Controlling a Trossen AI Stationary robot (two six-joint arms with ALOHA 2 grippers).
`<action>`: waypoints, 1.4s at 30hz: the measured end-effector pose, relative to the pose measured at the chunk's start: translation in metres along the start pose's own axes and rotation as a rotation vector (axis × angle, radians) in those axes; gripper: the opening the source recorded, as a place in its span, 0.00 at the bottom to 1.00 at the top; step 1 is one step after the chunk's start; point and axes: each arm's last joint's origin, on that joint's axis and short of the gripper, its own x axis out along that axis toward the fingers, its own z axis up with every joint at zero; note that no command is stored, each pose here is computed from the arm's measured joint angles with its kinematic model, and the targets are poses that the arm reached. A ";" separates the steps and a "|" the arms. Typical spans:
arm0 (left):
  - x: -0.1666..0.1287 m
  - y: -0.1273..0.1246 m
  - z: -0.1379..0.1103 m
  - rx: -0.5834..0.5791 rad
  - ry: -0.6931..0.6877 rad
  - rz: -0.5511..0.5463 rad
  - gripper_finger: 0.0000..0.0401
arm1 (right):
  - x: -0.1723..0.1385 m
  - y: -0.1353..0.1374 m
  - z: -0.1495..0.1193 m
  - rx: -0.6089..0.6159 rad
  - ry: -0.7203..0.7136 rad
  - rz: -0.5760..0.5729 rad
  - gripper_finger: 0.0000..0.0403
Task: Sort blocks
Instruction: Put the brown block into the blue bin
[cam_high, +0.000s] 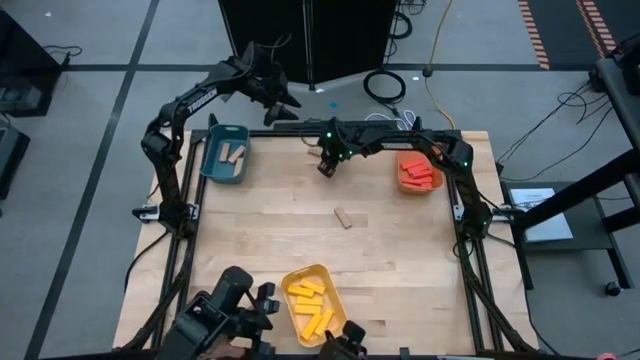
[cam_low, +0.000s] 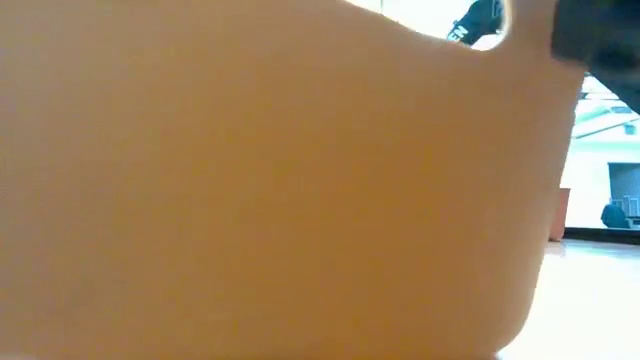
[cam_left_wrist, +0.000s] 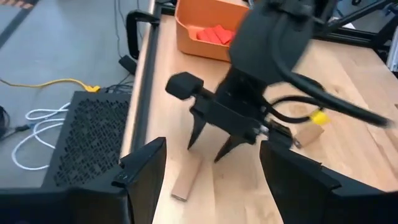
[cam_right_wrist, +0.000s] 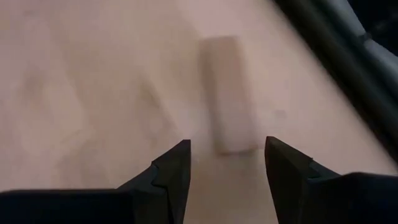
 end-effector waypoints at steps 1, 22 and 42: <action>-0.001 0.000 0.001 0.005 -0.003 0.004 0.64 | -0.001 -0.005 0.001 0.022 0.005 0.001 0.36; -0.016 -0.009 0.008 0.012 -0.012 0.027 0.64 | 0.011 -0.005 0.044 -0.028 0.230 0.013 0.36; -0.018 -0.009 0.005 0.032 0.003 0.023 0.64 | 0.032 0.000 0.057 0.109 0.409 0.131 0.36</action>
